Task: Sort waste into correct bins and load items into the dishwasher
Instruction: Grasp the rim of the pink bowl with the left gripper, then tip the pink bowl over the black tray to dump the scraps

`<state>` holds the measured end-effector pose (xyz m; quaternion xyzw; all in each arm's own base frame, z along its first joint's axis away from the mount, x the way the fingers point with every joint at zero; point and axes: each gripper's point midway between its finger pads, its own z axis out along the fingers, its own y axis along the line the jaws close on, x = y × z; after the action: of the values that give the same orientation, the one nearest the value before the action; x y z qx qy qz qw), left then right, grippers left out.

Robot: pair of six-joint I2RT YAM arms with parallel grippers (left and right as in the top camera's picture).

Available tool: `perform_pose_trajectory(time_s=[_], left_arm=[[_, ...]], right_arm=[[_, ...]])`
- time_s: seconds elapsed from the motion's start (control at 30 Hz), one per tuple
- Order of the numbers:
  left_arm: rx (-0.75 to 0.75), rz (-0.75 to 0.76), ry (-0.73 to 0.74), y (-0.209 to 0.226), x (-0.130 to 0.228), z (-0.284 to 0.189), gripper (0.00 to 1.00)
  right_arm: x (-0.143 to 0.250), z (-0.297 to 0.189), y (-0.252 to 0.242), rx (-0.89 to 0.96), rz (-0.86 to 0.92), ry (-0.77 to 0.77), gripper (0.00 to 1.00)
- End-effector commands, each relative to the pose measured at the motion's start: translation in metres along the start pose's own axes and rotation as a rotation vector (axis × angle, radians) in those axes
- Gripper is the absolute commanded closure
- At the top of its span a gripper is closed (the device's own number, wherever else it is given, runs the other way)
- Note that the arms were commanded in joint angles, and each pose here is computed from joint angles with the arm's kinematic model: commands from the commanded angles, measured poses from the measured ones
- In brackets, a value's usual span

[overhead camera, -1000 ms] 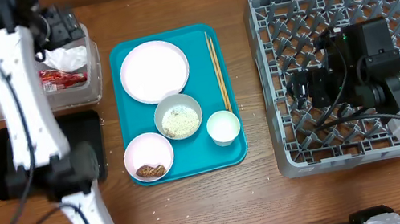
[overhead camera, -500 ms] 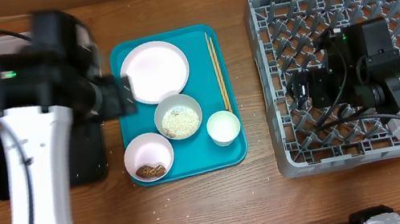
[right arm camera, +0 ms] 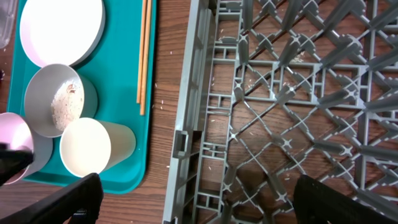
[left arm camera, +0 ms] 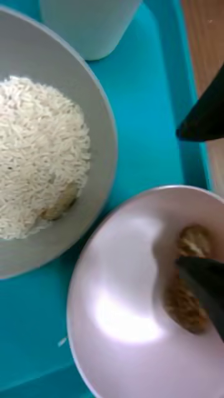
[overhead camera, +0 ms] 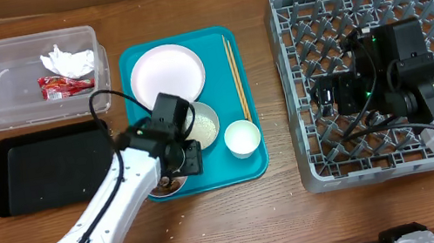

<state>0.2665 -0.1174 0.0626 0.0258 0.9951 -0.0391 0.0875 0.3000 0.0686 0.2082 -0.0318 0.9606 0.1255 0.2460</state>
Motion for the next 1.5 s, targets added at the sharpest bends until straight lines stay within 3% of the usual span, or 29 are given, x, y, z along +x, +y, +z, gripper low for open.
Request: perform_pose_trajectory(time_s=[0.0, 0.17, 0.23, 0.47, 0.6, 0.73, 0.9, 1.1, 1.3, 1.47], left_arm=[[-0.008, -0.002, 0.007, 0.003, 0.011, 0.019, 0.56], [-0.009, 0.011, 0.013, 0.005, 0.018, 0.029, 0.90], [-0.009, 0.011, 0.014, 0.005, 0.019, 0.029, 0.96], [0.003, 0.010, 0.055, 0.002, 0.023, 0.022, 0.96], [-0.008, 0.009, 0.059, -0.004, 0.003, -0.021, 0.96], [0.024, 0.026, -0.035, -0.018, -0.037, -0.093, 0.96], [0.036, 0.006, -0.062, -0.001, -0.050, -0.131, 0.96], [0.251, -0.062, -0.067, 0.054, -0.062, -0.142, 0.96], [0.610, -0.183, -0.298, 0.121, -0.074, -0.170, 0.96], [0.808, -0.325, -0.383, 0.161, -0.075, -0.159, 0.96]], right_arm=[[-0.007, -0.005, 0.002, -0.008, -0.002, -0.022, 0.00], [-0.007, -0.005, 0.002, -0.008, -0.002, -0.022, 0.00], [-0.006, -0.005, 0.002, -0.008, -0.001, -0.021, 0.00], [-0.005, -0.005, 0.002, -0.007, 0.000, -0.016, 0.00], [-0.005, -0.005, 0.002, -0.007, 0.000, -0.016, 0.00], [-0.004, -0.005, 0.002, -0.007, 0.000, -0.013, 0.00], [-0.004, -0.005, 0.002, -0.007, 0.000, -0.013, 0.00], [-0.003, -0.005, 0.002, -0.007, 0.001, -0.008, 0.00], [-0.003, -0.005, 0.002, -0.007, 0.002, -0.008, 0.00], [-0.004, -0.005, 0.002, -0.007, 0.000, -0.013, 0.00]])
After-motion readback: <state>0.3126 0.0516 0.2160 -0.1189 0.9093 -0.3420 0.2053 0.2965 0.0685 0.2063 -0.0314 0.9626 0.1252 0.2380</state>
